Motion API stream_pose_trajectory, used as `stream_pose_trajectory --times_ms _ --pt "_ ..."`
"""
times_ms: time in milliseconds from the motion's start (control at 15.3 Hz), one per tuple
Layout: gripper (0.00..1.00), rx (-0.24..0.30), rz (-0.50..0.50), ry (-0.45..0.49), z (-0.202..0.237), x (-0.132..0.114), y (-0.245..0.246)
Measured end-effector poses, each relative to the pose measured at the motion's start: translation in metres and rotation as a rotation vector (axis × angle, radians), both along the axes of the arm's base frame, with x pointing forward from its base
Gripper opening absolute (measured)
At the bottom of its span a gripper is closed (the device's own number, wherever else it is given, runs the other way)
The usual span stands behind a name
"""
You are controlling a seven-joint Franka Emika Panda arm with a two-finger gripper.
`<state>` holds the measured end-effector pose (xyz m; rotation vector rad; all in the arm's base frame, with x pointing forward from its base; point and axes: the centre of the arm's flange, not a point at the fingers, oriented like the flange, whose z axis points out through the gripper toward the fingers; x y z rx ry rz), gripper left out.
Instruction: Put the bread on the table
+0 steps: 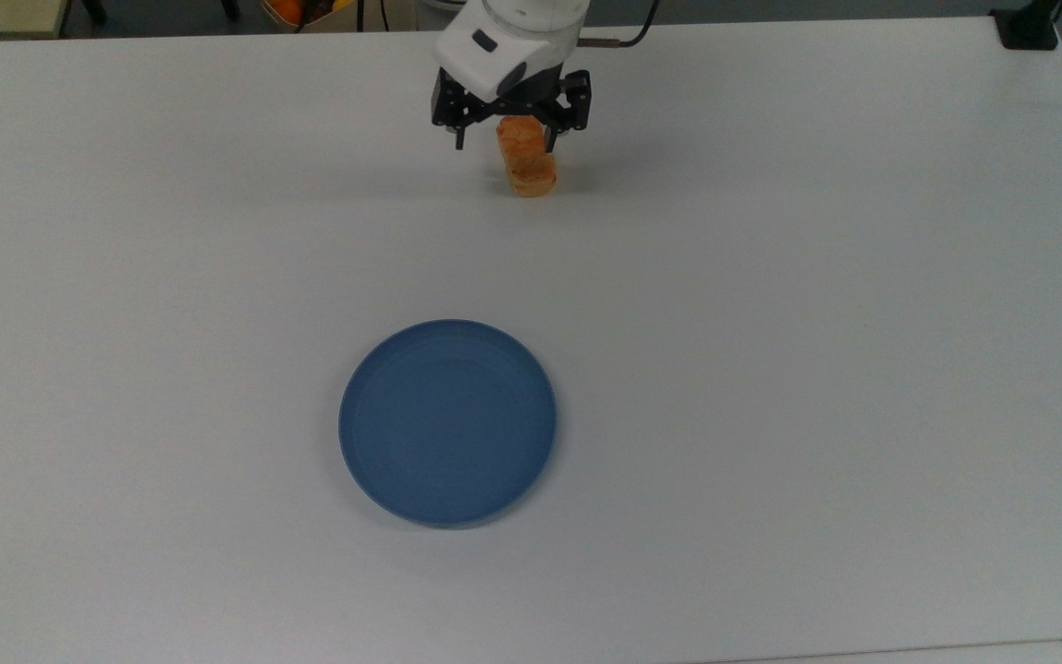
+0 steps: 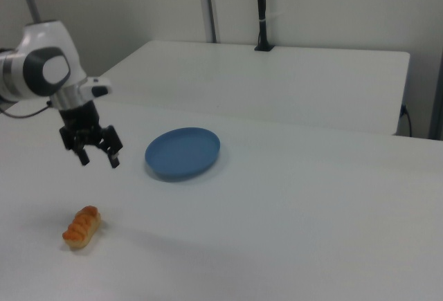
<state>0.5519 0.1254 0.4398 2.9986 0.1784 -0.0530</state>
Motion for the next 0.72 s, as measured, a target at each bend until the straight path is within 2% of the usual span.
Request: stream_pose_trajectory --times_ms 196,326,522,717 --pt "1.00 0.000 -0.073 -0.027 0.050 0.018 -0.035" --pt "1.00 -0.002 -0.108 -0.022 0.077 0.022 -0.051" --pt "1.00 0.038 -0.134 0.009 0.115 0.021 -0.069" --pt "1.00 0.077 -0.171 -0.004 0.148 0.019 -0.093"
